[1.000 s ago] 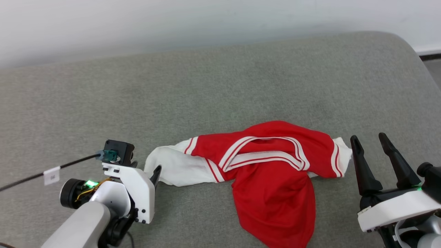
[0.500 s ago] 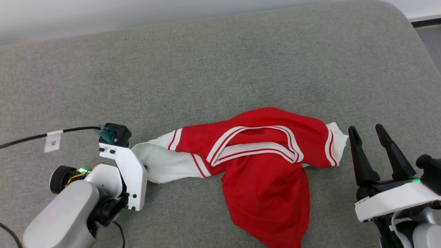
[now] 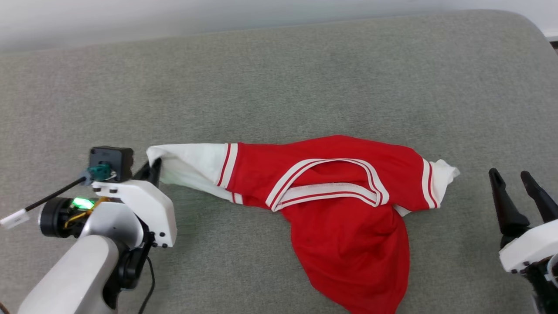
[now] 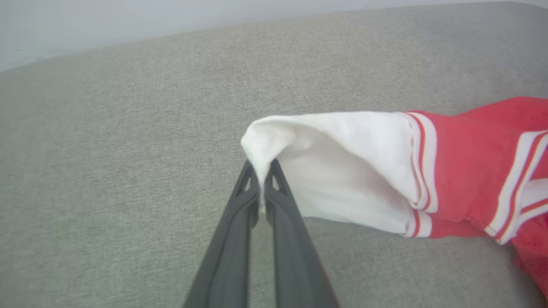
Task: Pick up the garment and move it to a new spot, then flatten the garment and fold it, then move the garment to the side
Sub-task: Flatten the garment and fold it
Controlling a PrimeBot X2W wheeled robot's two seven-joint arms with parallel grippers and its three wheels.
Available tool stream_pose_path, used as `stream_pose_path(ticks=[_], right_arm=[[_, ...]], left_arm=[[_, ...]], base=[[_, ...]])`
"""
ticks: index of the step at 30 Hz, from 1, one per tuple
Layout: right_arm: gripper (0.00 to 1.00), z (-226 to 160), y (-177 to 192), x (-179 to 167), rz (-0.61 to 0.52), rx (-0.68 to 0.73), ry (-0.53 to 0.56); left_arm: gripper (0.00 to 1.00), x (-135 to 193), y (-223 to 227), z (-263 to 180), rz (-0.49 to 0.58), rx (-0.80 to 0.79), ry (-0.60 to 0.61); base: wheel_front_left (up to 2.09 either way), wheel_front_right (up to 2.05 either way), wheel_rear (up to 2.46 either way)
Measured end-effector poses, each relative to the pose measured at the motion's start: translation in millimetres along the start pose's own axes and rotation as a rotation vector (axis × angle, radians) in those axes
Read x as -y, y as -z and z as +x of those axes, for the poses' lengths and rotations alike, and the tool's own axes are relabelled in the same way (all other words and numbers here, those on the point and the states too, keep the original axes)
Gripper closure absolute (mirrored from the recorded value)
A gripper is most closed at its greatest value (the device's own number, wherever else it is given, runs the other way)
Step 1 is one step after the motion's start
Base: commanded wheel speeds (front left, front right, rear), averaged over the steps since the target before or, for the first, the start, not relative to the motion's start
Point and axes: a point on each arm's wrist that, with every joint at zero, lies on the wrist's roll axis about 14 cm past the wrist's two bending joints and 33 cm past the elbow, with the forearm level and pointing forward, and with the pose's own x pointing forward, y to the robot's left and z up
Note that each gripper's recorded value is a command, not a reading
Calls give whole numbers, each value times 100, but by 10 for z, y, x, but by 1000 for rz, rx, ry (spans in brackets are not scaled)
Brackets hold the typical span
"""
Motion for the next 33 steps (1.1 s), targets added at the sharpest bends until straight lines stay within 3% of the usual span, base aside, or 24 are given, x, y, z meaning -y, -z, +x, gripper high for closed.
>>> stream_pose_path(ticks=[10, 18, 26, 27, 29, 33], right_arm=[[0, 346, 380, -22, -38, -390, -80], [0, 702, 632, -303, -102, -563, -174], [0, 729, 1032, -387, -125, -760, -204], [38, 723, 1037, -390, -126, -770, -206], [100, 699, 1045, -400, -118, -780, -210], [100, 686, 972, -425, -135, -749, -221]], left_arm=[[100, -106, -259, -169, -8, 125, -43], [100, -65, -237, -61, -18, 130, -31], [100, -108, -120, -22, -26, 108, -45], [100, -108, -126, -26, -28, 111, -45], [100, -106, -133, -36, -30, 112, -43], [100, -86, -219, -65, -31, 146, -39]], base=[[0, 0, 0], [0, 0, 0], [0, 0, 0], [0, 0, 0], [0, 0, 0], [0, 0, 0]])
